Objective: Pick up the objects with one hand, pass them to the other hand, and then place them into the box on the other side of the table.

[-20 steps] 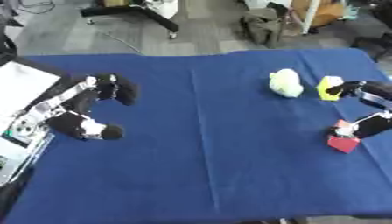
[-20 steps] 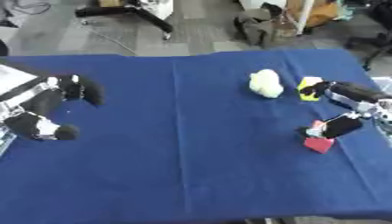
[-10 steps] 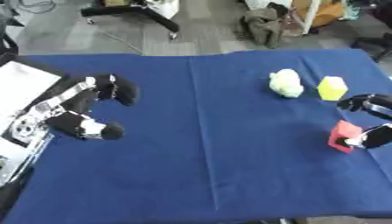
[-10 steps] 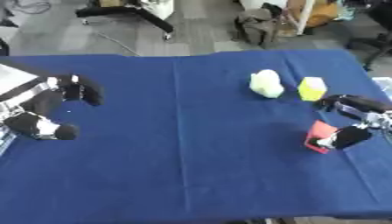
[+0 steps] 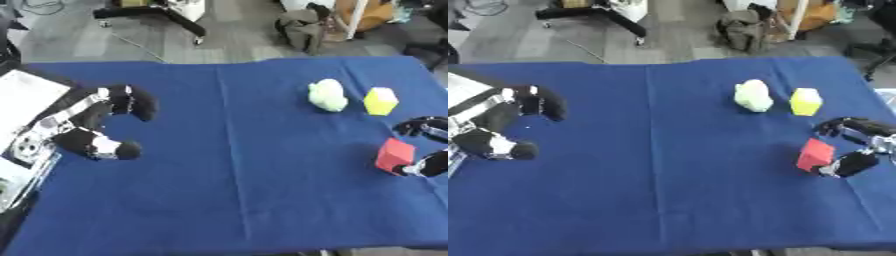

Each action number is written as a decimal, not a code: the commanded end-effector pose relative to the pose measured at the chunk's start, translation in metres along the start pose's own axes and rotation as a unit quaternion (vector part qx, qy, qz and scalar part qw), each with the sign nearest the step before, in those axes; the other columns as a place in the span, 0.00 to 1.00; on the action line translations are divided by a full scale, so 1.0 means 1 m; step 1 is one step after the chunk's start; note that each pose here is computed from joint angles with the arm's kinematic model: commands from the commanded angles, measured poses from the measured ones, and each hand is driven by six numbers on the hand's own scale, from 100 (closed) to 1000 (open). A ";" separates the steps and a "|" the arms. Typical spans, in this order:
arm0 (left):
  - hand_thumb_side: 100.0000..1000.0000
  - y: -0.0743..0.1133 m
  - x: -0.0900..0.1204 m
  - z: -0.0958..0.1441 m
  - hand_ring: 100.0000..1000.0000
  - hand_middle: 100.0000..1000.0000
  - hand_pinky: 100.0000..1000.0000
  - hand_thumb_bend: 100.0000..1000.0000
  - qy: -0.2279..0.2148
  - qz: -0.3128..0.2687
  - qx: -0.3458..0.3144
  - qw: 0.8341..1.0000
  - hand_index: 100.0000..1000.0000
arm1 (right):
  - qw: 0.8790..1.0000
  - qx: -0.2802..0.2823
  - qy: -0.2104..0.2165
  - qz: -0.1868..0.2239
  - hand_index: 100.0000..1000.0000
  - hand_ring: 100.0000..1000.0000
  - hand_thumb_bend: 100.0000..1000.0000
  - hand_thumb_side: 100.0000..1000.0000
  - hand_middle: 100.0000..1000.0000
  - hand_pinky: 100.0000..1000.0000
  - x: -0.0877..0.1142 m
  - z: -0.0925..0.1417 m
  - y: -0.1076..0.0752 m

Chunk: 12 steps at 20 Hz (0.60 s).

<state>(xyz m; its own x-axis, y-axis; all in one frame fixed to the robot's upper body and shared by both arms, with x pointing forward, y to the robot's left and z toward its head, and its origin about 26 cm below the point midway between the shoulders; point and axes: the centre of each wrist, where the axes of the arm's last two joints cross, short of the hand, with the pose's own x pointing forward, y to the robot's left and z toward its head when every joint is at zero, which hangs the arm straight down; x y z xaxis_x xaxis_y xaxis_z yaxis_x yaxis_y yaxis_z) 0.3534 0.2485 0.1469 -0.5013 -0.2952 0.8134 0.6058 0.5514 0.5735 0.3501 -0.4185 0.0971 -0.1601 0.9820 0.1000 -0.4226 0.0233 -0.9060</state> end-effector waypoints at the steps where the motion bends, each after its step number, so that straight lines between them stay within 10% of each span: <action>1: 0.43 0.007 0.006 0.000 0.63 0.61 0.69 0.77 -0.006 -0.011 0.005 1.000 0.74 | 1.000 -0.009 0.018 0.007 0.88 0.81 0.38 0.32 0.77 0.83 -0.010 0.003 -0.009; 12: 0.43 0.005 0.005 0.000 0.63 0.61 0.68 0.77 -0.006 -0.009 0.007 1.000 0.74 | 0.999 -0.035 0.033 0.010 0.80 0.74 0.35 0.27 0.67 0.81 -0.013 -0.008 0.000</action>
<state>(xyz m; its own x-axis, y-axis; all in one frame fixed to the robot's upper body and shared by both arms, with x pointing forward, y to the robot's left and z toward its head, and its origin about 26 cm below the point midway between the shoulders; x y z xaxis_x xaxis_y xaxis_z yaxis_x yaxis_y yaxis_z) 0.3532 0.2468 0.1456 -0.4999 -0.2882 0.8167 0.6084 0.5543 0.5680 0.3553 -0.4240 0.0778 -0.1116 0.9902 0.0844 -0.3956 0.0336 -0.9178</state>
